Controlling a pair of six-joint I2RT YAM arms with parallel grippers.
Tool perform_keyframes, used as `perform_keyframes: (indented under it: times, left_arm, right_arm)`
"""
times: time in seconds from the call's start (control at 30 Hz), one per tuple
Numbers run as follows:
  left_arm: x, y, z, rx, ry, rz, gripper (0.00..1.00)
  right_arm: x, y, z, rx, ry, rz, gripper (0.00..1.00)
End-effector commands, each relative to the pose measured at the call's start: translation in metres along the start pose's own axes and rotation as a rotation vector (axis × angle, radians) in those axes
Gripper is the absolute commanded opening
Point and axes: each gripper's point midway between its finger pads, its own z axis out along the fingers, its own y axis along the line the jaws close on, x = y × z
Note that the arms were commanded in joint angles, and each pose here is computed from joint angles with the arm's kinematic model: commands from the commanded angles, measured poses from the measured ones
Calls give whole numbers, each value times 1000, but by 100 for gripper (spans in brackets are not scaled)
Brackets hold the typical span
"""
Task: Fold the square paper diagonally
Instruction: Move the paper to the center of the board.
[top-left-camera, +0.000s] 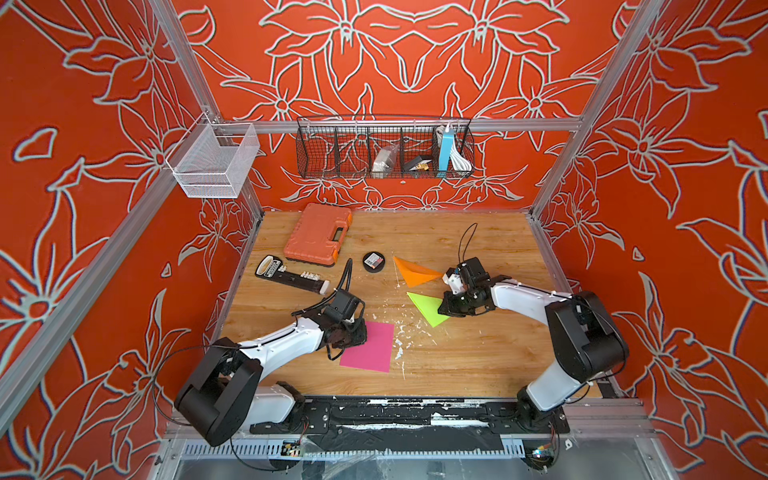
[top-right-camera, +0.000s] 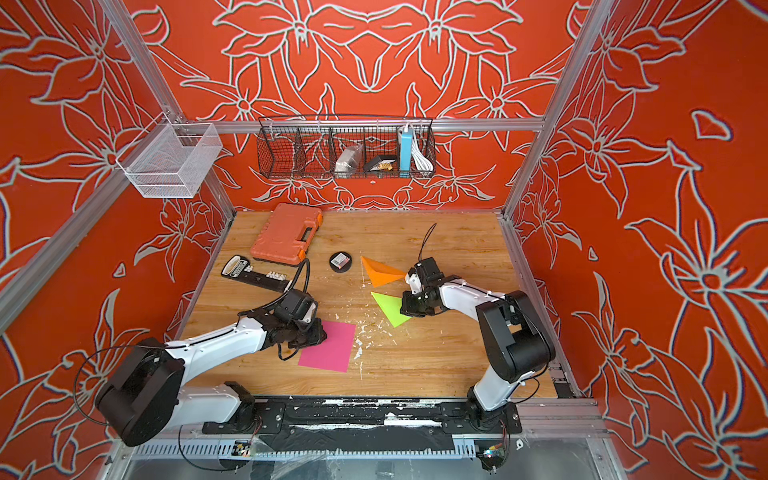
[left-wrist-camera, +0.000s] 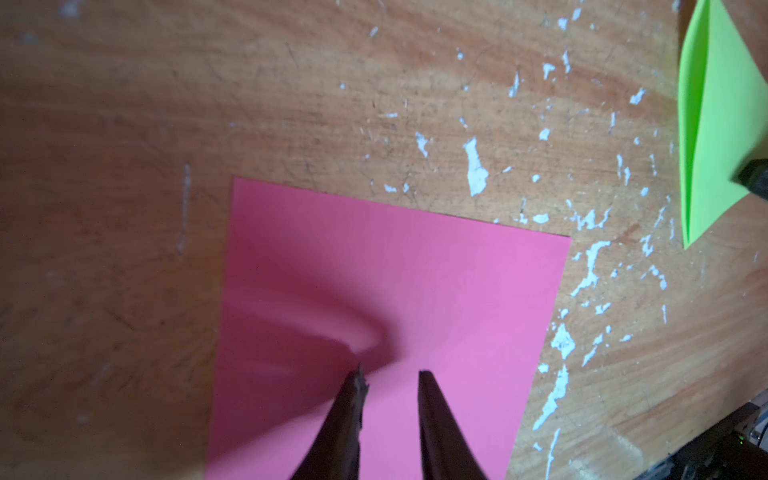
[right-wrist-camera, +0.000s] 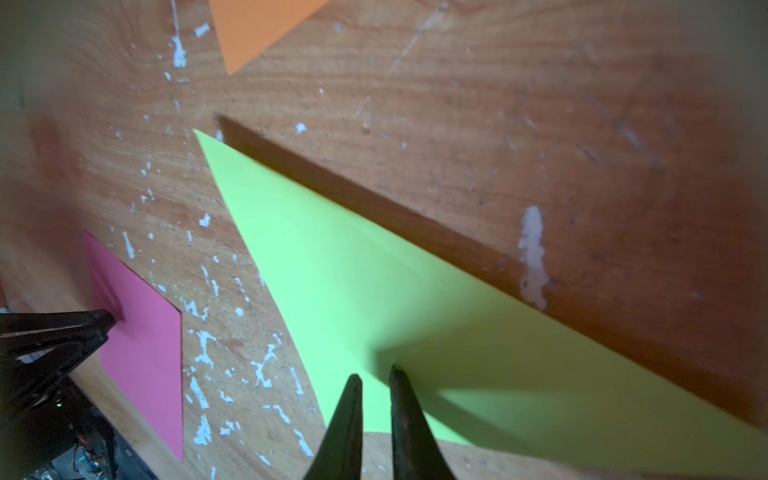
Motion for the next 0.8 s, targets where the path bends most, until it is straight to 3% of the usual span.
perform_keyframes:
  times: [0.0,0.1,0.63,0.77]
  left_arm:
    - [2,-6,4,26,15,23,26]
    - [6,-9,7,37,33,42,27]
    - [-1,-32,36,68,48,71,25]
    - [-13,-50,46,87,47,82,24]
  right_arm:
    - [0,-15,6,75,-14,19,10]
    - [-5,-31,10,153,-16,53,0]
    - [-86,-99,8,268,-76,253,0]
    - [-109,-82,-15,220,-123,209,0]
